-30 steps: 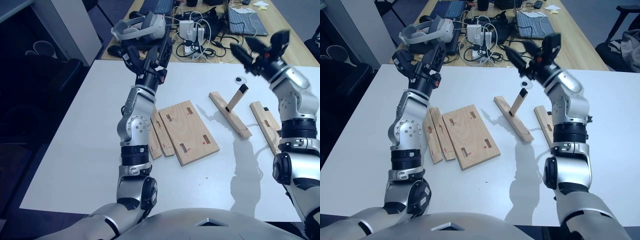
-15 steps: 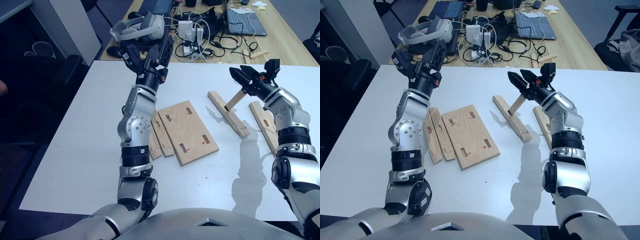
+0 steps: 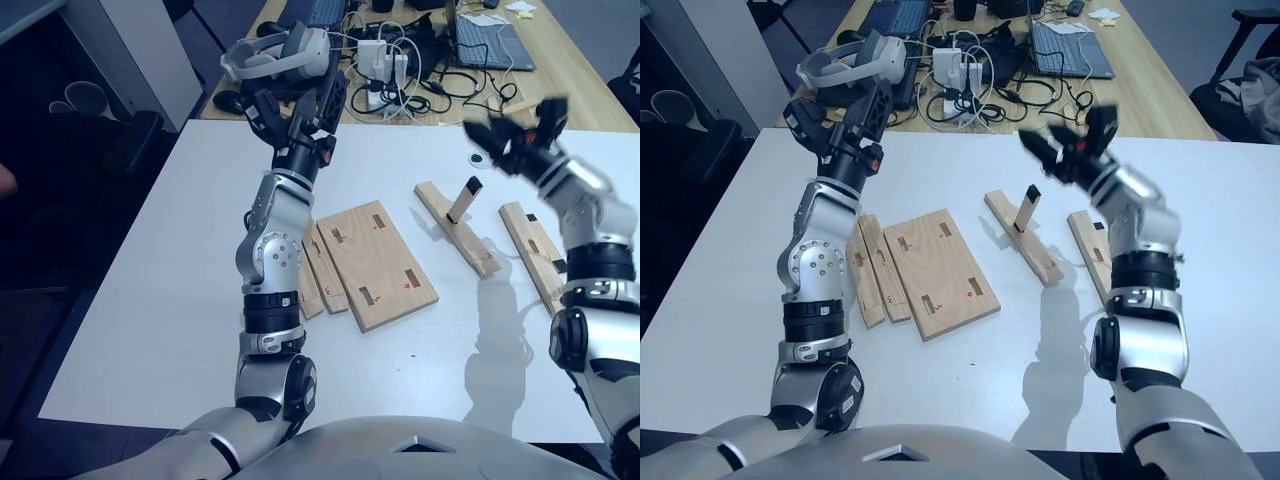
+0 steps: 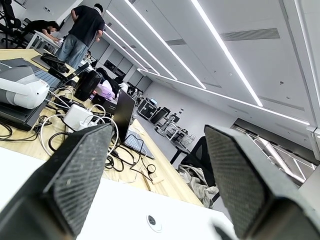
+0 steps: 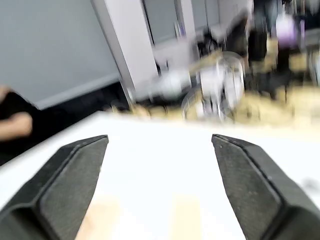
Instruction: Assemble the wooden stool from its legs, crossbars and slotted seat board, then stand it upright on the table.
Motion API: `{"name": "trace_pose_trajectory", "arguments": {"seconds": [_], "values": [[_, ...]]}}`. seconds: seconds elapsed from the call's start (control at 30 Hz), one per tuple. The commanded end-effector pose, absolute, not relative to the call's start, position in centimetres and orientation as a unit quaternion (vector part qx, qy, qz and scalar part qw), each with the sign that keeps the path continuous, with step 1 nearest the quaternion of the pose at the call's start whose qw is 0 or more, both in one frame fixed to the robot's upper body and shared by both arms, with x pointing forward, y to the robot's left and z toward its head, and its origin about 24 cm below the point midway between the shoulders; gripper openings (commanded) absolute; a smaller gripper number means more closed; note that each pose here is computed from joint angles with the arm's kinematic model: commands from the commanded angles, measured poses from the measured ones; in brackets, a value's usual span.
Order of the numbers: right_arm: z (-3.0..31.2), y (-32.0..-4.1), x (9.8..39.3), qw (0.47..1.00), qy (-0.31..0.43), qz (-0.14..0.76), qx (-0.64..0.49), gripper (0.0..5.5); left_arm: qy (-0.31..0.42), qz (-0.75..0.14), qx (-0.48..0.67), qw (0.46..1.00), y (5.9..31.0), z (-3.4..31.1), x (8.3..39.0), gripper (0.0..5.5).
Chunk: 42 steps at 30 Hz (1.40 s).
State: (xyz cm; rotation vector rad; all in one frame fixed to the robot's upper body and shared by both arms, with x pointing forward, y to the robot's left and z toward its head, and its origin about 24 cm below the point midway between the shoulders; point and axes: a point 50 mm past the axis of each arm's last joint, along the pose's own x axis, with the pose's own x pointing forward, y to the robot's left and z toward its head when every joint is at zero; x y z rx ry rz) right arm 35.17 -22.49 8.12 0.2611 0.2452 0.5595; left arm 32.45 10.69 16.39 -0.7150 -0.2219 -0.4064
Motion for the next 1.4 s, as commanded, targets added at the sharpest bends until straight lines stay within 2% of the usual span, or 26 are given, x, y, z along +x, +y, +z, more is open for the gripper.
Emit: {"name": "trace_pose_trajectory", "arguments": {"seconds": [0.03, 0.23, 0.4, 0.5, 0.57, 0.63, 0.73, 0.8, 0.93, 1.13, 1.4], "values": [[6.9, -22.6, 35.3, 0.948, 0.129, 0.266, 0.121, 3.81, -0.108, -0.194, -0.346, 0.912, 10.7, 16.6, 32.5, 3.38], [9.8, -22.3, 36.4, 0.950, 0.057, 0.279, 0.125, 3.81, -0.106, -0.192, -0.346, 0.912, 10.8, 16.5, 32.7, 3.38], [16.6, -21.3, 37.1, 0.941, -0.059, 0.312, 0.114, 3.81, -0.105, -0.194, -0.346, 0.912, 10.8, 16.4, 32.7, 3.38], [19.2, -20.6, 37.5, 0.938, -0.100, 0.310, 0.115, 3.81, -0.105, -0.195, -0.345, 0.912, 10.8, 16.4, 32.7, 3.38], [18.2, -20.0, 37.9, 0.940, -0.078, 0.311, 0.112, 3.81, -0.105, -0.197, -0.345, 0.911, 10.7, 16.5, 32.7, 3.38], [14.1, -19.8, 37.8, 0.948, 0.004, 0.307, 0.084, 3.81, -0.106, -0.199, -0.347, 0.910, 10.6, 16.6, 32.7, 3.38], [9.8, -20.4, 37.1, 0.952, 0.088, 0.289, 0.054, 3.81, -0.107, -0.199, -0.349, 0.910, 10.5, 16.7, 32.7, 3.38], [8.5, -20.7, 36.9, 0.952, 0.115, 0.280, 0.041, 3.81, -0.108, -0.198, -0.350, 0.909, 10.5, 16.7, 32.6, 3.38], [8.9, -20.6, 37.2, 0.954, 0.100, 0.279, 0.042, 3.81, -0.110, -0.195, -0.348, 0.910, 10.4, 16.7, 32.7, 3.38], [12.2, -20.3, 38.1, 0.956, 0.029, 0.291, 0.032, 3.81, -0.110, -0.195, -0.349, 0.910, 10.4, 16.7, 32.9, 3.38], [21.2, -18.4, 37.2, 0.936, -0.103, 0.335, -0.043, 3.81, -0.111, -0.199, -0.348, 0.909, 10.0, 16.6, 33.3, 3.38]]}}
